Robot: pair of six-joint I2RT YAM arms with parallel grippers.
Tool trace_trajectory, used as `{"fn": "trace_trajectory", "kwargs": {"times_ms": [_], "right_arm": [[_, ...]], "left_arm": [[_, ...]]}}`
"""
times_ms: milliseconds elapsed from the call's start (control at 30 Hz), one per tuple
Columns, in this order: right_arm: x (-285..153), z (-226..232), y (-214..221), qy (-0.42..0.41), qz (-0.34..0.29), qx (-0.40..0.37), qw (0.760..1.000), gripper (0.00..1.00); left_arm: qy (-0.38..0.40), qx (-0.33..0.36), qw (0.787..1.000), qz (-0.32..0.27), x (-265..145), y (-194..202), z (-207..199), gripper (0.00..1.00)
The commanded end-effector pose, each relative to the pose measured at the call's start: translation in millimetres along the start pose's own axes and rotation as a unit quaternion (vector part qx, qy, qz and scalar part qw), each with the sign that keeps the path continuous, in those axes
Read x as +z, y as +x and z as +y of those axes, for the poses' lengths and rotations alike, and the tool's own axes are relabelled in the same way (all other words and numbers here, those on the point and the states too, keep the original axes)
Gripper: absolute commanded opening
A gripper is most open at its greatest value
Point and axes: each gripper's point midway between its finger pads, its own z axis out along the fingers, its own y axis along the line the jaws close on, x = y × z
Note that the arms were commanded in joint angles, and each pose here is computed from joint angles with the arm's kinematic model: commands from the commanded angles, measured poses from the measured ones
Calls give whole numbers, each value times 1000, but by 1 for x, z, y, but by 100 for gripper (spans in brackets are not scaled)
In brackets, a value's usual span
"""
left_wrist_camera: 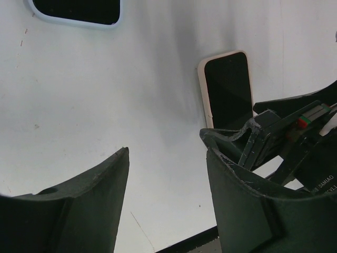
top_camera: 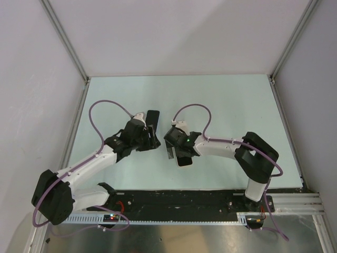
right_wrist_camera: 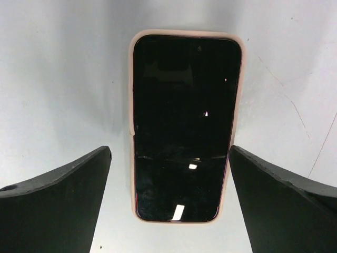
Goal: Put the phone into the phone case
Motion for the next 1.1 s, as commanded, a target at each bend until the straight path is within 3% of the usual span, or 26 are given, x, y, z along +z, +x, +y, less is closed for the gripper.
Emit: {"fn": "trace_trajectory", "kwargs": {"times_ms": [0,367,600,733,933,1067], "right_arm": [[5,-5,7,23,0,-12,1000,99],[-2,-19,16,63,-5,-5,998,100],[8,-2,32,28,23,-9,999,97],[12,-1,39,28,35,-3,999,81],[19,-8,36,33,36,13,999,40],[28,-11,20,23,27,45,998,29]], "left_arm": [[20,-3,999,-28,-8,-17,-11,65],[19,0,1000,-22,-5,-16,-11,65],[17,2,1000,-21,-4,-16,-11,66],[17,2,1000,-22,-5,-16,-10,66],[19,2,1000,-23,-5,-17,-12,65],[20,3,999,-24,-5,-19,-14,65]]}}
